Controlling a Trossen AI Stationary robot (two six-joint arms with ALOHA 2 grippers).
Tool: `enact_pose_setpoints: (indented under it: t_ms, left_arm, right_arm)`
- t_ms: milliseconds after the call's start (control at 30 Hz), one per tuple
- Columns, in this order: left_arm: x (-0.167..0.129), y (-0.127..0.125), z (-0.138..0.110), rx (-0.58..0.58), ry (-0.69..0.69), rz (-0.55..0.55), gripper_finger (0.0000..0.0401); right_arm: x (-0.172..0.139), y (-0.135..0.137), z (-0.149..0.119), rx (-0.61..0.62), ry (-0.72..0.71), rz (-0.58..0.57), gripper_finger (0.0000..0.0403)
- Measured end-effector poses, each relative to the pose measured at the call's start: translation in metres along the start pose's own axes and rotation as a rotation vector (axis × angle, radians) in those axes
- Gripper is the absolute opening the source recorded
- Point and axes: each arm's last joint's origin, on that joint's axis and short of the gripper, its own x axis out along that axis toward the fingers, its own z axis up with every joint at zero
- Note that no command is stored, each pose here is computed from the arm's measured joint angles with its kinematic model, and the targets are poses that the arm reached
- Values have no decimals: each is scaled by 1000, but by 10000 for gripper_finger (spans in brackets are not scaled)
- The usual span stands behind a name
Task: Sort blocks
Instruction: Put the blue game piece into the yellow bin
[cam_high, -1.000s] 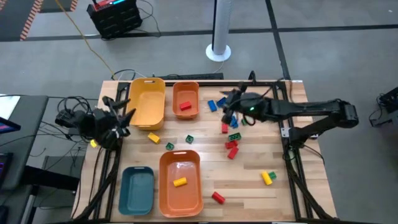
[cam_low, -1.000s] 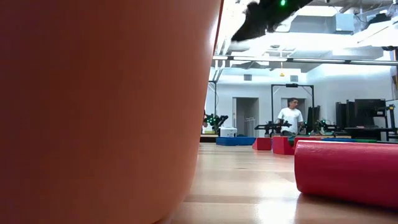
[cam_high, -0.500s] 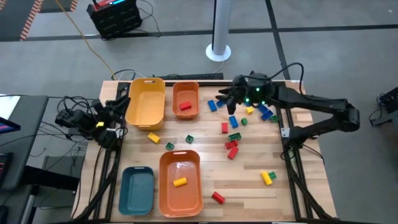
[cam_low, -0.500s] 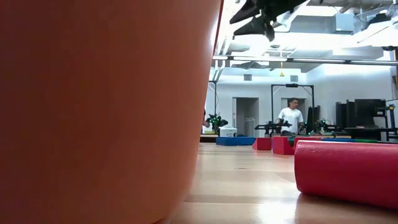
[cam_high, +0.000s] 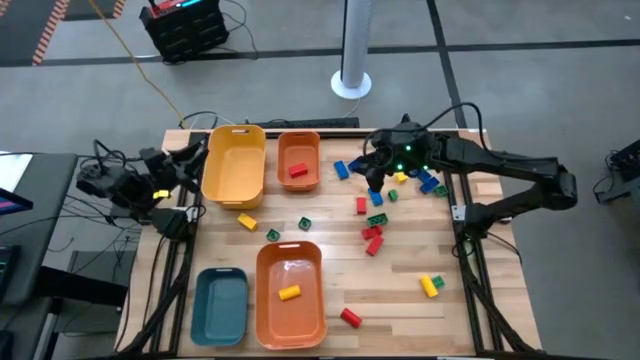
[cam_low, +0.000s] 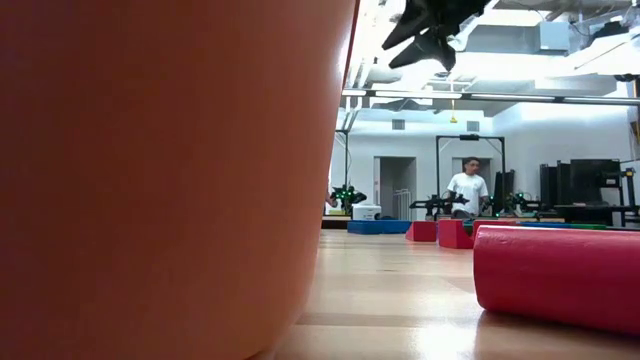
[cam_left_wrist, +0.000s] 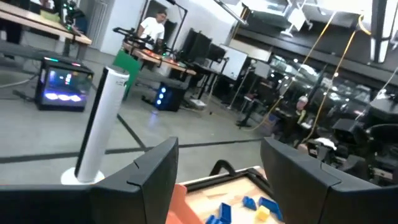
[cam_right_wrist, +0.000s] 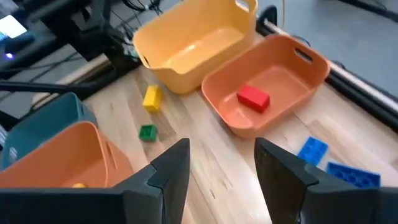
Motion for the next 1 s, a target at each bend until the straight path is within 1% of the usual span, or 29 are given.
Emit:
enact_pose_setpoints:
  t_ms: [100,200,300,400,500,633,733,900,1000]
  left_arm:
    - [1,-6,11,30,8,3,223]
    - [3,-10,19,46,12,11,223]
    - [4,-15,21,31,18,15,223]
    - [5,-20,17,4,25,14,223]
    - [7,-27,10,5,47,-6,223]
    - [11,-40,-7,20,94,-22,223]
    - [15,-49,-18,-8,133,-46,223]
    - [26,-62,-35,-53,209,-90,223]
    - [35,-66,-44,-75,259,-109,223]
  right_arm:
    - [5,-9,-4,-6,53,-46,194]
    - [16,-25,-20,-10,145,-109,194]
    - [22,-42,-38,10,242,-171,194]
    - [22,-51,-47,31,258,-197,194]
    - [22,-58,-51,48,268,-216,194]
    - [21,-67,-51,67,277,-244,194]
    - [19,-72,-51,80,295,-241,194]
    - [7,-76,-53,80,330,-249,194]
    - [-3,-78,-52,87,314,-258,194]
